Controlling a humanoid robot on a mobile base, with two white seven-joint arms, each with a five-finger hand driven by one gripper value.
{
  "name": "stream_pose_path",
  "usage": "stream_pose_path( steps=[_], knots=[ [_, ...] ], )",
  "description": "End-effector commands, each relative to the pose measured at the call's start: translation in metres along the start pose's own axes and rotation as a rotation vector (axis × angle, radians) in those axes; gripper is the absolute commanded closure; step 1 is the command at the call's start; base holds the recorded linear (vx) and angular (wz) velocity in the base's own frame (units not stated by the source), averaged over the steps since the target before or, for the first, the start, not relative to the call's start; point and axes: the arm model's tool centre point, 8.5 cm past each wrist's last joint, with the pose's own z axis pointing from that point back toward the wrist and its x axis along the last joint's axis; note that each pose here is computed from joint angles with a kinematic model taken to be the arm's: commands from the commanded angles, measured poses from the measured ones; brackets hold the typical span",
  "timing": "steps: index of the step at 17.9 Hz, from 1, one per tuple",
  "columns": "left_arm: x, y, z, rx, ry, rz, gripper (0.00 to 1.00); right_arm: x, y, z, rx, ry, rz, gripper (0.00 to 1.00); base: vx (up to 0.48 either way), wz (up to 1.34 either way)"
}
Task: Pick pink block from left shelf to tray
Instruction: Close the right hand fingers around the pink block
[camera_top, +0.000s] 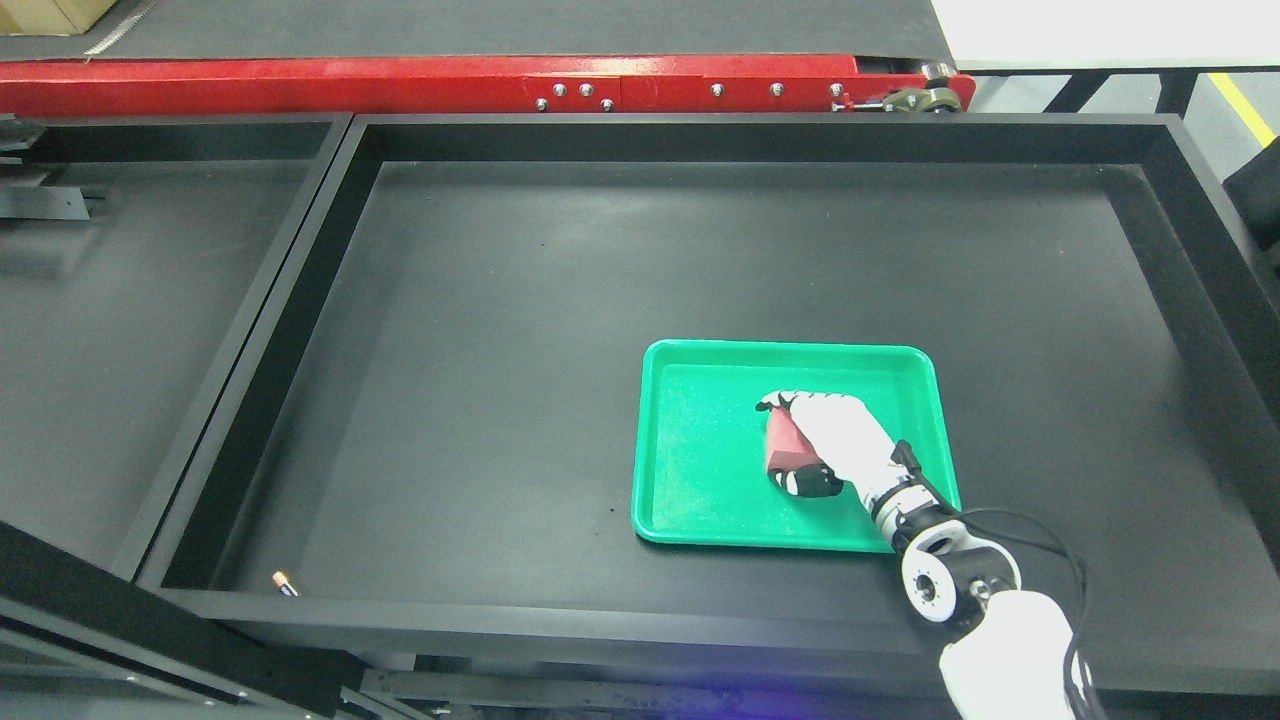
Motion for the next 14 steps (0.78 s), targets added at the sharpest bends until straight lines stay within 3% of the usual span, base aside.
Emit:
stream_pose_path(
  steps=[1, 2, 5, 8, 14],
  knots=[
    [0.026, 0.009, -0.001, 0.014, -0.048, 0.009, 0.0, -0.02, -0.008, 0.004, -0.068, 0.04, 0.012, 0.89, 0.0, 0.0],
    [0.025, 0.009, -0.001, 0.014, -0.047, 0.009, 0.0, -0.021, -0.014, 0.003, -0.11, 0.04, 0.01, 0.95, 0.0, 0.0],
    [0.025, 0.009, -0.001, 0.014, -0.047, 0.009, 0.0, -0.024, -0.031, 0.005, -0.231, 0.041, 0.011, 0.97, 0.0, 0.0],
    [0.025, 0.009, -0.001, 0.014, -0.047, 0.009, 0.0, -0.018, -0.057, 0.015, -0.387, -0.037, 0.007, 0.97, 0.0, 0.0],
    [0.025, 0.009, -0.001, 0.014, -0.047, 0.009, 0.0, -0.011, -0.072, 0.034, -0.535, -0.078, -0.055, 0.97, -0.004, 0.0]
  ],
)
